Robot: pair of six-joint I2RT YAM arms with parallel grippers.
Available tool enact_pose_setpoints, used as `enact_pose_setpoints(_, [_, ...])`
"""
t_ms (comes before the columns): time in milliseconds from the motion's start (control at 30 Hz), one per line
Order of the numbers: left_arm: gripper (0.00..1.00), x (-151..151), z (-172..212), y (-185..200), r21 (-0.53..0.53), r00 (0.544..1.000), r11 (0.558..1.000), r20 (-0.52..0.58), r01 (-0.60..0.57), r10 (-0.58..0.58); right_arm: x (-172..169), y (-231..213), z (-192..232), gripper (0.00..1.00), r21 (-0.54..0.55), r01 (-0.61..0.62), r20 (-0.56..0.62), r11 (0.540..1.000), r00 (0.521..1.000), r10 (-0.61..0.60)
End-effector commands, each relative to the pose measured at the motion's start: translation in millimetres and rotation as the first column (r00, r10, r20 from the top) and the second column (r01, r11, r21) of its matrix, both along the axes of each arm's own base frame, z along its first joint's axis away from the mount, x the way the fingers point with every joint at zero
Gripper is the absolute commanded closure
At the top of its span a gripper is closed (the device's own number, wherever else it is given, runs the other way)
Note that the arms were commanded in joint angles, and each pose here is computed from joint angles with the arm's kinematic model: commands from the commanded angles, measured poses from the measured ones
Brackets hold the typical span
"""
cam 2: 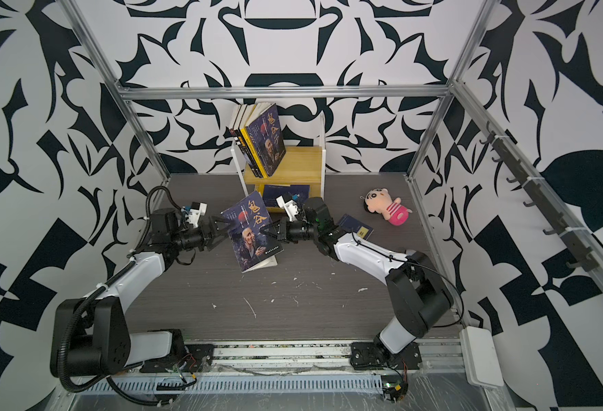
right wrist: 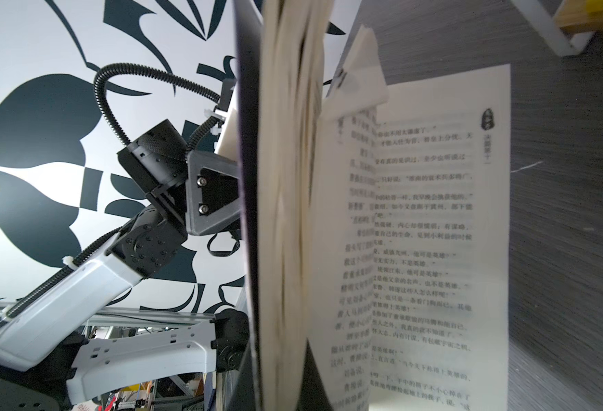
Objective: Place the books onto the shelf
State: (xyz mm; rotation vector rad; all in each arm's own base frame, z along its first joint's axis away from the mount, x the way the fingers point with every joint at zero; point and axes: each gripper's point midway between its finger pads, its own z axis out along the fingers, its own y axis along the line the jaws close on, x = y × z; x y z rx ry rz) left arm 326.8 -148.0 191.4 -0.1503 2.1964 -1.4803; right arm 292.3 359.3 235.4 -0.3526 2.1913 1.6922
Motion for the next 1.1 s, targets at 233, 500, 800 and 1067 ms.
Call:
enact_pose_setpoints(233, [0.51, 2, 42, -14, -0.116, 0.997, 0.99, 0.035, 0.075, -0.072, -7, 8, 39, 0.97, 0.133, -0.09, 0.106, 0.987, 0.991, 0.076])
enact_pose_setpoints(500, [0.86, -6, 52, -10, -0.102, 0.997, 0.994, 0.062, 0.043, -0.037, 6, -5, -2, 0.74, -0.022, -0.025, 0.079, 0.999, 0.997, 0.027])
enact_pose_setpoints(800, [0.97, -11, 55, 4, -0.058, 0.996, 0.998, 0.085, -0.029, 0.033, 21, -51, -22, 0.39, -0.357, 0.182, 0.222, 0.916, 0.969, -0.106])
enact_pose_setpoints(1067, [1.0, 3, 36, 46, 0.025, 0.97, 0.97, 0.007, -0.243, 0.242, 5, -52, 21, 0.36, -0.488, 0.428, 0.542, 0.76, 0.832, -0.121])
